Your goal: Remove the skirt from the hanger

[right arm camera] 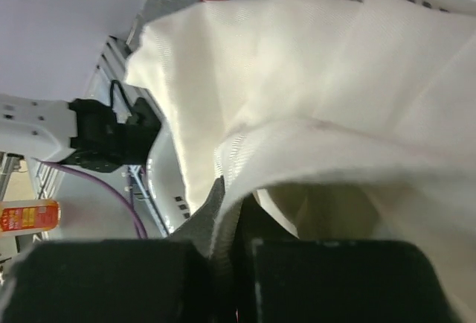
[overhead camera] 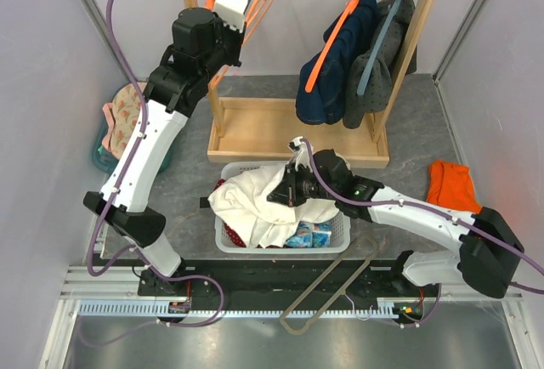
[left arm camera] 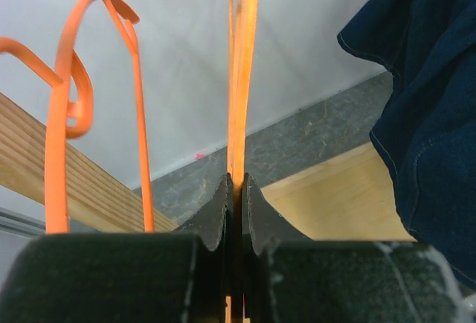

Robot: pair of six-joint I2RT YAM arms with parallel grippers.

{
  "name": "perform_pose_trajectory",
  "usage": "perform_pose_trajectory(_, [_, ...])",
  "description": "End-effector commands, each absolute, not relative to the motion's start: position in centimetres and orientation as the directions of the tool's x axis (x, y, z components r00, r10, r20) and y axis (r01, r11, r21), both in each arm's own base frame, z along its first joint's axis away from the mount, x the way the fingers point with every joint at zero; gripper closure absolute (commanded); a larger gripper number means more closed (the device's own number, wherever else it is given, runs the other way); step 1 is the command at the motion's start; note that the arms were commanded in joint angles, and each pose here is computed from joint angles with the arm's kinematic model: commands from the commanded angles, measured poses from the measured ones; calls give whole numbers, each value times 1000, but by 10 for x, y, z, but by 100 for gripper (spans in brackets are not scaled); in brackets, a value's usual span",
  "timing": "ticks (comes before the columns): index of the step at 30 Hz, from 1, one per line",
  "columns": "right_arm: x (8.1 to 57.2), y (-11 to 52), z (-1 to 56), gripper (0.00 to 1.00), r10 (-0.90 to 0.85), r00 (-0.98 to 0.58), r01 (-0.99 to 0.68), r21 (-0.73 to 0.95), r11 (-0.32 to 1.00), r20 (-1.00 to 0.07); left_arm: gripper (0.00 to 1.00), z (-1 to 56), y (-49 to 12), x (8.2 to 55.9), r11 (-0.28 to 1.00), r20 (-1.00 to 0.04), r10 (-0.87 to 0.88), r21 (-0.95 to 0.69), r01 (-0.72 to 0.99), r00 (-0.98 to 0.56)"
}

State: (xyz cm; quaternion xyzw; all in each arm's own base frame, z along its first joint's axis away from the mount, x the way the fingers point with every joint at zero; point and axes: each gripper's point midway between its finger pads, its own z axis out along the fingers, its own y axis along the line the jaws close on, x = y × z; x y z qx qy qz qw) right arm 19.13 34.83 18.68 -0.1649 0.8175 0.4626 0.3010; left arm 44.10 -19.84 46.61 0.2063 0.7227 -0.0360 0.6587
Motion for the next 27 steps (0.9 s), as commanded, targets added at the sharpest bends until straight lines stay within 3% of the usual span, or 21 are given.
perform_pose_trajectory(1, [204,346,164,100,24,-762,-519,632,576,-648,98,490,-177,430,952,-992,124,114,285,-18])
perform_pose_trajectory(6, [210,334,105,100,-22,-830,-411,584,700,-558,98,488,-175,413,946,-994,106,91,312,-31])
perform_pose_trajectory(8, [206,331,88,100,-50,-860,-382,575,724,-508,88,490,-175,410,944,-994,103,89,319,-29])
perform_pose_trajectory(9, [203,328,75,100,-71,-876,-365,560,744,-477,78,491,-175,409,943,-994,103,88,321,-28])
perform_pose_trajectory(10, [204,329,74,100,-75,-879,-361,554,750,-471,55,493,-176,406,940,-995,99,86,330,-24])
perform_pose_trajectory(12, [205,325,68,100,-80,-884,-347,531,773,-461,36,497,-176,404,940,-996,87,77,333,-18])
perform_pose_trajectory(13, [207,326,72,100,-82,-879,-354,528,772,-470,15,501,-176,402,939,-997,79,71,337,-11])
perform_pose_trajectory(15, [210,322,76,96,-87,-871,-358,504,786,-483,2,505,-177,398,936,-998,62,57,346,-5])
perform_pose_trajectory(19, [217,320,108,75,-85,-836,-392,481,784,-542,0,524,-187,388,917,-1000,4,11,399,20])
perform_pose_trajectory(20, [219,318,114,63,-86,-825,-399,469,788,-558,0,528,-190,385,909,-1000,-2,8,416,24])
perform_pose_trajectory(21, [218,312,122,58,-89,-819,-403,458,792,-567,0,533,-196,382,898,-999,-44,-33,438,16])
perform_pose_trajectory(27, [218,302,170,24,-97,-770,-447,426,786,-631,0,578,-254,345,763,-988,-114,-21,646,103])
